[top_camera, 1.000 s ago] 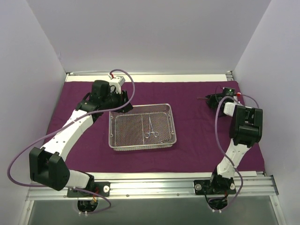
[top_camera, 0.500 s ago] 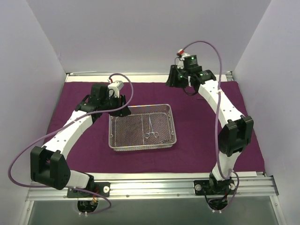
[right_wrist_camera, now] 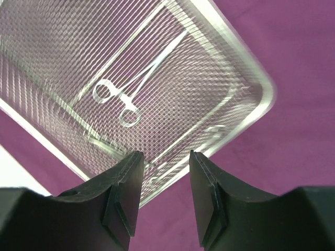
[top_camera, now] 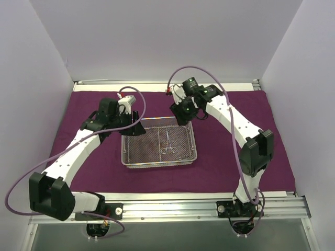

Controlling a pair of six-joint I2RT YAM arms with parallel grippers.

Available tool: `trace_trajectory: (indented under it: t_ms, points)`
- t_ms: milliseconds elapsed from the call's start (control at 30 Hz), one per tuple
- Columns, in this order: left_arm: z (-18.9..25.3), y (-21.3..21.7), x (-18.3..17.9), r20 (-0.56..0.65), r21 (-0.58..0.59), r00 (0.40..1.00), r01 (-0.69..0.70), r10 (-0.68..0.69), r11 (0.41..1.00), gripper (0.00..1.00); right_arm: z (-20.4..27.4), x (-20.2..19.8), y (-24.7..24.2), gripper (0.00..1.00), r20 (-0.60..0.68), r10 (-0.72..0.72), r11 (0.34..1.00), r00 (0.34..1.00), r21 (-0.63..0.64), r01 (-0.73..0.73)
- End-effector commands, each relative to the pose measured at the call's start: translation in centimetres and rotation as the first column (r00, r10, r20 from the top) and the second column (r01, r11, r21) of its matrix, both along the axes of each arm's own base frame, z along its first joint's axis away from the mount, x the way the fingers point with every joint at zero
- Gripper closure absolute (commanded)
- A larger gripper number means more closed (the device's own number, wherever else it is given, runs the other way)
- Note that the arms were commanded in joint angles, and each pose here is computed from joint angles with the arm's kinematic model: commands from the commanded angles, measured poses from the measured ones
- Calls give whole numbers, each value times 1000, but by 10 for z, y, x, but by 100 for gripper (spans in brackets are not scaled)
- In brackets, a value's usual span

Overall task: Open and lay out the surgical kit
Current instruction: Pick up the medical item from the container.

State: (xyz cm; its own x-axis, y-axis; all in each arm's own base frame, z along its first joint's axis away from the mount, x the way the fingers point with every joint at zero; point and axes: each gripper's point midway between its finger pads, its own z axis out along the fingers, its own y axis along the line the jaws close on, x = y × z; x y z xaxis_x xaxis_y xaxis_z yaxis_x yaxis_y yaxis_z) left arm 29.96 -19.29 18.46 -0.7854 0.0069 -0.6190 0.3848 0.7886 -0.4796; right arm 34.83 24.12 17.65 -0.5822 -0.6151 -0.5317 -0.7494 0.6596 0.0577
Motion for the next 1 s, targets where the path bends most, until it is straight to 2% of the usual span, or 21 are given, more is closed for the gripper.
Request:
trace_trajectory:
  t_ms: [0, 167, 300, 433, 900, 967]
  points:
    - [24, 14, -8, 42, -15, 994, -104, 104, 995, 43, -31, -35, 0, 60, -111, 176, 979, 978, -85, -186]
    - [28, 35, -27, 42, -8, 975, -217, 217, 976, 43, -60, -72, 1, 61, -199, 254, 937, 946, -191, -292]
    - [21, 39, -36, 30, -34, 971, -235, 236, 971, 43, -82, -110, -1, 60, -283, 288, 900, 915, -245, -360]
    - [26, 43, -38, 43, -47, 969, -242, 244, 969, 42, -91, -129, -8, 60, -316, 295, 887, 902, -260, -381]
    - [32, 48, -39, 59, -46, 970, -235, 237, 971, 42, -129, -126, -24, 64, -286, 304, 854, 909, -340, -393]
    - [32, 48, -38, 59, -42, 970, -234, 236, 971, 42, -125, -124, -15, 65, -279, 306, 873, 910, -299, -385]
